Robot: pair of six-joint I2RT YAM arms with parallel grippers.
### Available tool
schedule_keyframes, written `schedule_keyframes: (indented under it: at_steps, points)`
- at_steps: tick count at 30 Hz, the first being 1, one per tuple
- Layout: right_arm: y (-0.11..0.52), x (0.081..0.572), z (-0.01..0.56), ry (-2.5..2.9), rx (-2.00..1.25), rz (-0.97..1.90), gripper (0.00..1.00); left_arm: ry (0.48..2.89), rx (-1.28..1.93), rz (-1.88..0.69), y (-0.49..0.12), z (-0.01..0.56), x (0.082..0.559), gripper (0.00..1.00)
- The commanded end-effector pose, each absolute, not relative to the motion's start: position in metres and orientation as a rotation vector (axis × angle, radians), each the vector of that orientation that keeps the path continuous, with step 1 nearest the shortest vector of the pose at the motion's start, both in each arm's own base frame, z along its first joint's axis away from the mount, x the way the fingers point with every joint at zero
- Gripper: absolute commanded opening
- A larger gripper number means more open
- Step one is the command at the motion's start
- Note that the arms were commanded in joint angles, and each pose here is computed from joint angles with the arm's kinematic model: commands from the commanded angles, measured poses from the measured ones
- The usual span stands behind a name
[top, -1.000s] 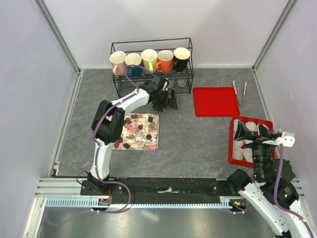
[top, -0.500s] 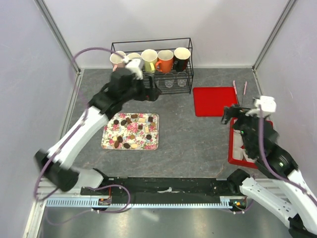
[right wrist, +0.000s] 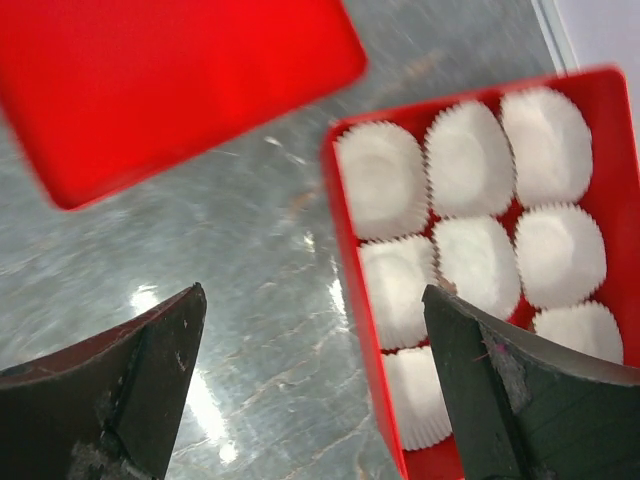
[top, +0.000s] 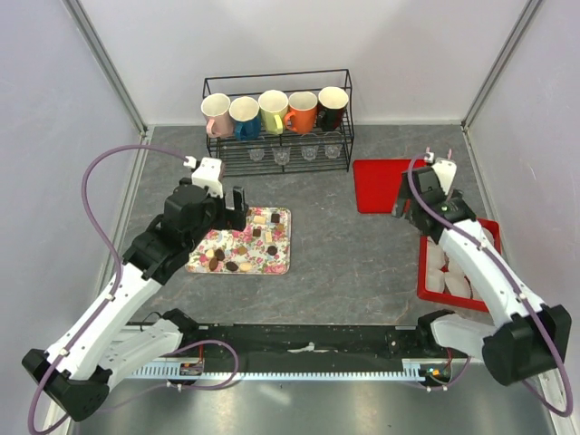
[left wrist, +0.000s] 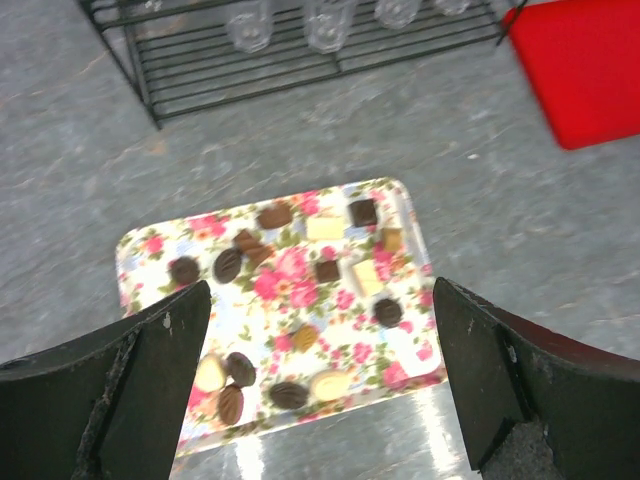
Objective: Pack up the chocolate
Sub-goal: Move the plate to the center of the board, then move the packing box to the center of the board.
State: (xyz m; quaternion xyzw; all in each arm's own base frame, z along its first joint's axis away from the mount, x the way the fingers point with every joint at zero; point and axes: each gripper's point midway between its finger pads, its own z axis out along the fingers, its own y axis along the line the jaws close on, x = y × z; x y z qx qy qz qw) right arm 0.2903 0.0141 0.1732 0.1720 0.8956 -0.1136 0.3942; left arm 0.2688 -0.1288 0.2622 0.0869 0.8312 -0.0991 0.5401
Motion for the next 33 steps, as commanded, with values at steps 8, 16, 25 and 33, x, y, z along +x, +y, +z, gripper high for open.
schedule_keyframes:
  at_steps: [8,16,25,33]
  points:
    - [-0.011,0.294,0.105,2.484,0.690,-0.149,0.98,1.897,0.193,-0.135,-0.107,0.264,0.269,1.00]
    - [0.015,0.274,0.062,2.653,0.616,0.034,0.98,1.896,0.196,-0.147,-0.109,0.262,0.267,0.99]
    - [0.078,0.244,0.057,2.720,0.475,0.256,0.98,1.897,0.198,-0.155,-0.110,0.261,0.267,0.99]
    - [0.149,0.245,0.073,2.656,0.365,0.377,0.98,1.904,0.197,-0.151,-0.110,0.259,0.268,0.99]
